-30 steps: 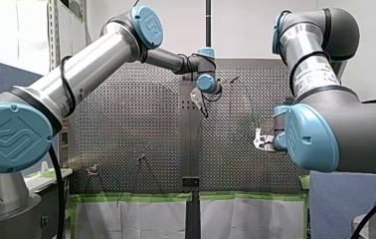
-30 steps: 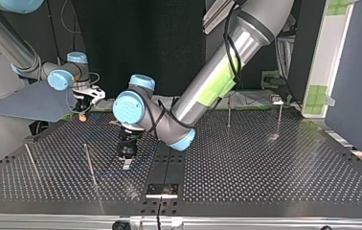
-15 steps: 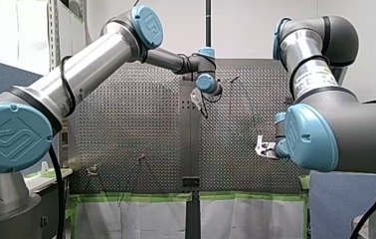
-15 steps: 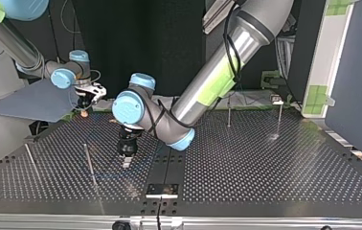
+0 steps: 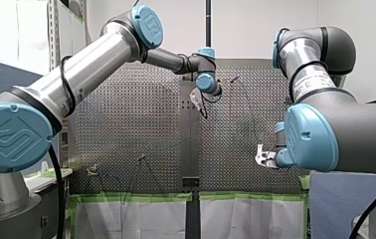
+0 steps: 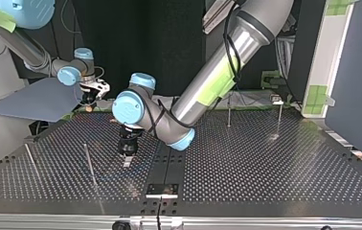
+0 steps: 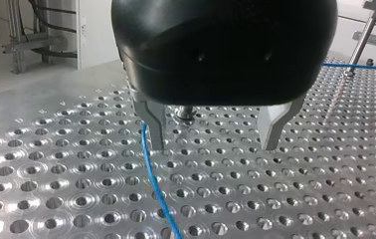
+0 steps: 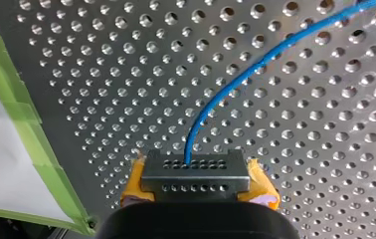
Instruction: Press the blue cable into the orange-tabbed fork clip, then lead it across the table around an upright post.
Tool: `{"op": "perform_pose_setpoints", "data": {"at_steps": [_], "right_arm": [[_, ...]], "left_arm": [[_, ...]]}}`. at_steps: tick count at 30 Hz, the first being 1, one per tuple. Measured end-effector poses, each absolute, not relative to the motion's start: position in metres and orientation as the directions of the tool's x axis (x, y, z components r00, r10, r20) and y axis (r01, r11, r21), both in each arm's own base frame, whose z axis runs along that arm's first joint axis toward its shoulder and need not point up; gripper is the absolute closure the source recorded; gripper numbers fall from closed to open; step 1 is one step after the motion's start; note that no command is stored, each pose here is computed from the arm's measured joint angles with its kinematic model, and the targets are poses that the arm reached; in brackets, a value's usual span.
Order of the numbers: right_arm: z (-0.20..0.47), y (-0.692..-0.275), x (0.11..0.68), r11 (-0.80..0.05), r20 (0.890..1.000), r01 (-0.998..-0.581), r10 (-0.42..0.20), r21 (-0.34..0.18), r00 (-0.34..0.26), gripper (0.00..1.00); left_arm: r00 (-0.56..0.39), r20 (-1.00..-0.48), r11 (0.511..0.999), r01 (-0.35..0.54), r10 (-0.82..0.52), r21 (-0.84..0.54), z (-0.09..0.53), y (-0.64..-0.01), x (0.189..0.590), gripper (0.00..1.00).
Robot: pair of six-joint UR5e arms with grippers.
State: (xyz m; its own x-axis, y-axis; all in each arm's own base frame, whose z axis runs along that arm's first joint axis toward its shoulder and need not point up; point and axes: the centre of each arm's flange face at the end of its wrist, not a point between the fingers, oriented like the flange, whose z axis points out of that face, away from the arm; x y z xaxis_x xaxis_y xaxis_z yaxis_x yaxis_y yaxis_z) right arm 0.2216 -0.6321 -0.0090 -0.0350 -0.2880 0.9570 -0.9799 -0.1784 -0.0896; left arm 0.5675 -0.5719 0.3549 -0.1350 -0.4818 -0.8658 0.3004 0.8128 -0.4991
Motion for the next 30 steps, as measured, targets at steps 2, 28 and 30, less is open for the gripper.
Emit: {"op": "perform_pose_setpoints", "data": {"at_steps": [2,28,30], "right_arm": [[-0.011,-0.632,0.222,-0.178,0.957,-0.98,-0.288,-0.089,-0.035,1.0],[-0.066,-0.626,0.208,-0.154,0.949,-0.984,-0.313,-0.088,-0.036,1.0],[-0.069,-0.626,0.206,-0.151,0.948,-0.985,-0.315,-0.086,-0.035,1.0]], "left_arm": [[-0.134,-0.866,0.814,0.297,-0.482,-0.499,0.355,-0.572,0.568,0.09],[-0.127,-0.866,0.819,0.283,-0.484,-0.499,0.354,-0.57,0.568,0.09],[-0.128,-0.866,0.819,0.283,-0.484,-0.499,0.354,-0.57,0.568,0.09]]}}
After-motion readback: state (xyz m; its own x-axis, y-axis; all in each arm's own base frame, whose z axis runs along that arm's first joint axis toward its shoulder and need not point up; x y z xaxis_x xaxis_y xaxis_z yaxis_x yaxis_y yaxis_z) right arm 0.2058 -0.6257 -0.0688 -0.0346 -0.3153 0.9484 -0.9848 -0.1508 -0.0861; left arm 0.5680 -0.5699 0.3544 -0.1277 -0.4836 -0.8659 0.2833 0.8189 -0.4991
